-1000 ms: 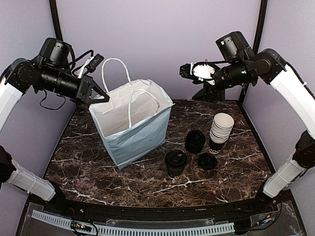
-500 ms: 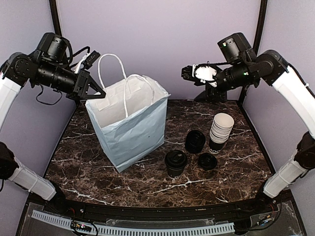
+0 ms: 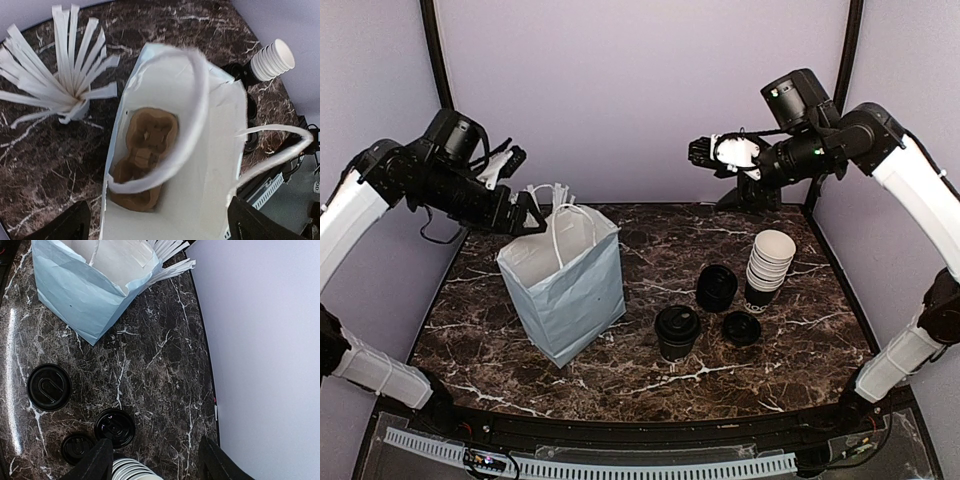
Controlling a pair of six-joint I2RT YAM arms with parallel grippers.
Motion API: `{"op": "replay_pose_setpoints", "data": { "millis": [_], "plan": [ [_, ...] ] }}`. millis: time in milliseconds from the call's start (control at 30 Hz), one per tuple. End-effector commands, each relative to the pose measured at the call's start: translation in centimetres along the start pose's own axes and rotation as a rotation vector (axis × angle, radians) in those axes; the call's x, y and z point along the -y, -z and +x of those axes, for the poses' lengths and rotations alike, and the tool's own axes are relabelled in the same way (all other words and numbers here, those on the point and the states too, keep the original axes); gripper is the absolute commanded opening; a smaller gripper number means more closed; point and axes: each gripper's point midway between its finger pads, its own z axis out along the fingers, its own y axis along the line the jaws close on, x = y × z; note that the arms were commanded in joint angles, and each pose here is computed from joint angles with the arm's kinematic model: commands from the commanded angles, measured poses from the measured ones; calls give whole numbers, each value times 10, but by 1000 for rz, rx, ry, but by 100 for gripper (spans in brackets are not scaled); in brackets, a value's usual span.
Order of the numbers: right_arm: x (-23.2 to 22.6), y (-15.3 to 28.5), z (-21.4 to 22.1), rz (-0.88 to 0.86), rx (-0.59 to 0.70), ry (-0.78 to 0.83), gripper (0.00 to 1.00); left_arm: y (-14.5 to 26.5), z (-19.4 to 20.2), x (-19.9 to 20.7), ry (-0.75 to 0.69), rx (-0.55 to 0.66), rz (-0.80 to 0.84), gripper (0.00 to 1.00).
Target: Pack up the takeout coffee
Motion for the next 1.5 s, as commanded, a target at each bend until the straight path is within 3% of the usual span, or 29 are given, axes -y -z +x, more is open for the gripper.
{"op": "replay_pose_setpoints", "data": {
  "millis": [0,233,433,600,1067,1467],
  "plan": [
    [-7,4,0,-27,21,4,60,58,-40,11,-110,262,14,99],
    [-44,-24,-1,-232,51,5,66,74,-40,10,-146,327,5,98],
    [-107,-82,28,-443,-75,83,77,82,-30,-14,-93,411,-93,99],
    [-135,-110,36,-509,-124,136,98,74,-20,-20,-46,421,-96,99],
    [-177,-141,48,-588,-155,237,99,54,0,-13,-55,334,-29,95],
    [-185,-156,50,-624,-173,239,82,46,8,-13,-48,307,-14,91]
  ]
}}
